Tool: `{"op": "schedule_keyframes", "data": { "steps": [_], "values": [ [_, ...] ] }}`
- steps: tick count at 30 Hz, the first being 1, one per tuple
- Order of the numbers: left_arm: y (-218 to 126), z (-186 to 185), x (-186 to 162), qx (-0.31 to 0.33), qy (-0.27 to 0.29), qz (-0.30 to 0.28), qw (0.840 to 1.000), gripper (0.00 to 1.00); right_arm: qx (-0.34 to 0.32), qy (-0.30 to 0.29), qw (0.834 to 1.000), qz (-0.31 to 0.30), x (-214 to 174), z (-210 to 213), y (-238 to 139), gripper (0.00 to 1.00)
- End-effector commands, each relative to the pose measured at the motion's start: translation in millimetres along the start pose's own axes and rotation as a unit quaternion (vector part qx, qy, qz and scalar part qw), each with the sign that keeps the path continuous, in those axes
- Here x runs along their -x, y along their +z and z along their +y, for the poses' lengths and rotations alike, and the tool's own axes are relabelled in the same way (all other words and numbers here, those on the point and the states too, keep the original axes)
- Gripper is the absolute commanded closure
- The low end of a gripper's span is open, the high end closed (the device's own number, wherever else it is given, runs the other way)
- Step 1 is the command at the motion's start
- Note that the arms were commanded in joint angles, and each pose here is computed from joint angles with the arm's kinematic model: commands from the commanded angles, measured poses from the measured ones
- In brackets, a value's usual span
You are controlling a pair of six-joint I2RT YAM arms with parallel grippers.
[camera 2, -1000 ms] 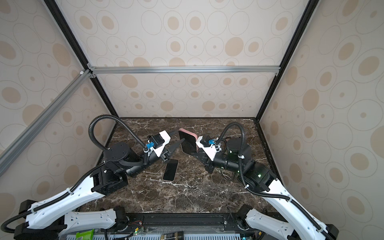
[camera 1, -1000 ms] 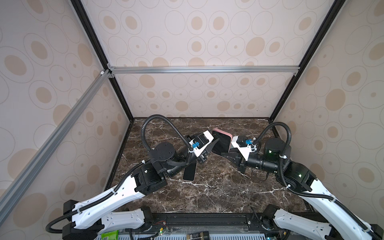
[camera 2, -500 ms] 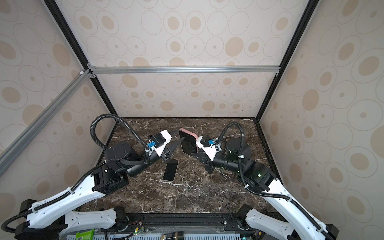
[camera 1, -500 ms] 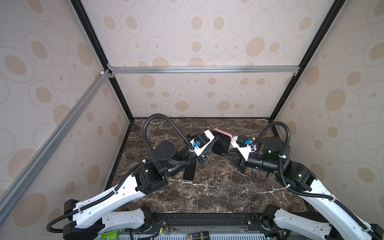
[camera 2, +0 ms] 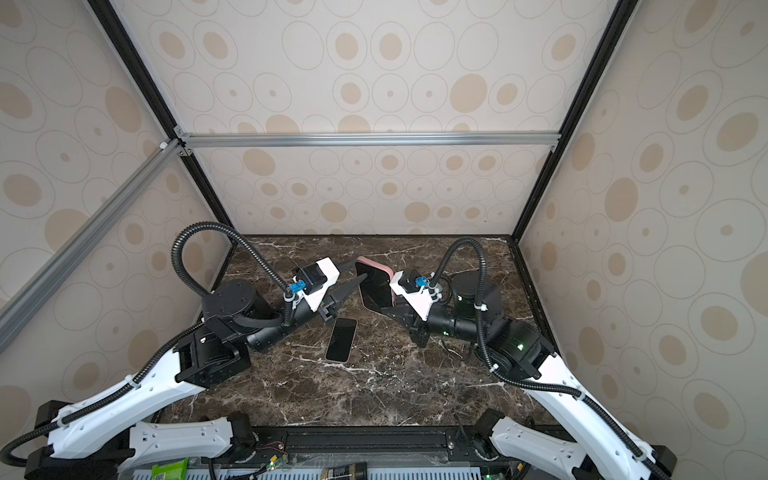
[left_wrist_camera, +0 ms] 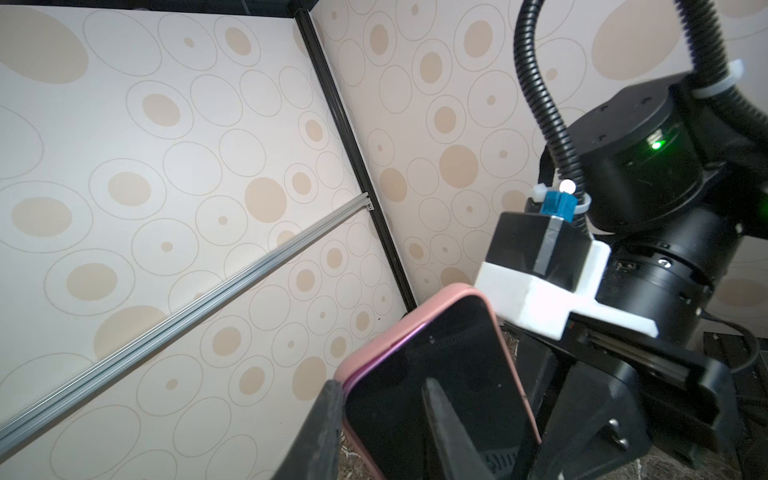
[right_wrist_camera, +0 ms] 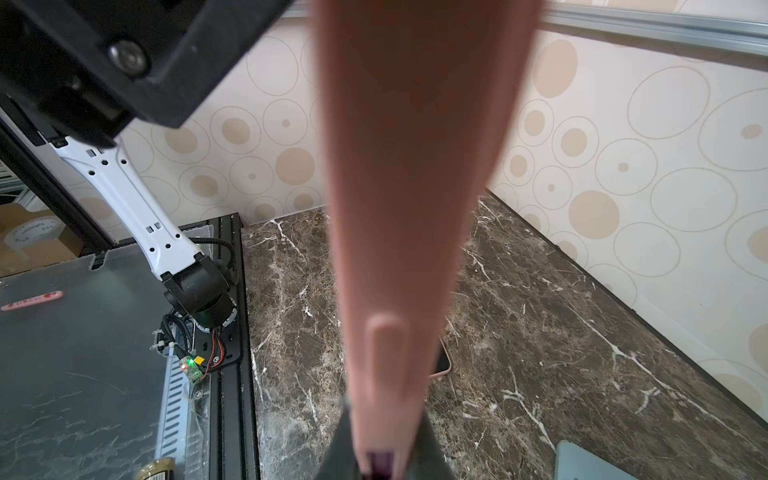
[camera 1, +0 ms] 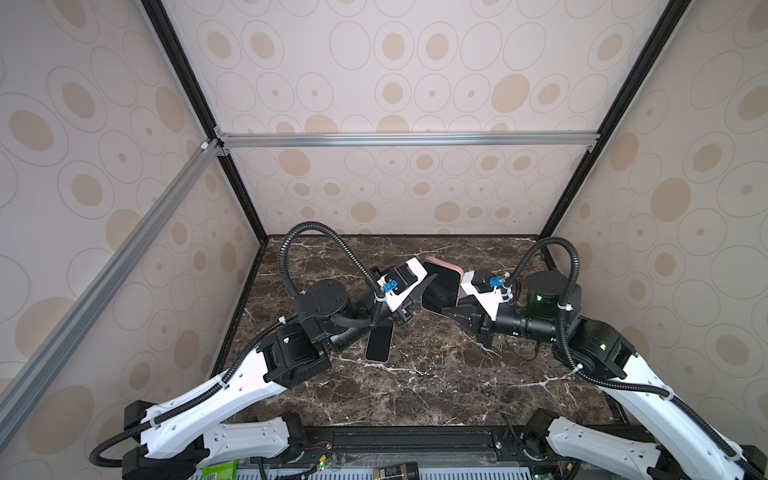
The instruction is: Take the phone out of the phone case
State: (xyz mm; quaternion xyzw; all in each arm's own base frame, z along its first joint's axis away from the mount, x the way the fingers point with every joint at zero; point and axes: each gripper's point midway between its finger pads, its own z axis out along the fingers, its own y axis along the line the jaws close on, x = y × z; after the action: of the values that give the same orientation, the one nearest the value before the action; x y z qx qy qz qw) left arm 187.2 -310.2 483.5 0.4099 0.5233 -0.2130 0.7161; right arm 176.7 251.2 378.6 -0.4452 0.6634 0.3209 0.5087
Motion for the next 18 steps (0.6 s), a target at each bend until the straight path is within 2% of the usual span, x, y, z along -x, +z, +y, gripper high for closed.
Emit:
{"op": "schedule_keyframes", "data": {
  "steps": [1,12,18],
  "values": [
    [8,-37,-21,-0.09,-0.007,0.031,0.995,0.69,0.056,-0.055,0.995,-0.069,36,25,-13,1.0],
    [10,-39,-41,-0.138,-0.034,0.052,0.988,0.68,0.103,-0.068,0.99,-0.067,41,42,-18,1.0],
    [7,-37,-48,-0.157,-0.046,0.056,0.985,0.67,0.093,-0.073,0.99,-0.077,44,39,-19,1.0]
  ]
}}
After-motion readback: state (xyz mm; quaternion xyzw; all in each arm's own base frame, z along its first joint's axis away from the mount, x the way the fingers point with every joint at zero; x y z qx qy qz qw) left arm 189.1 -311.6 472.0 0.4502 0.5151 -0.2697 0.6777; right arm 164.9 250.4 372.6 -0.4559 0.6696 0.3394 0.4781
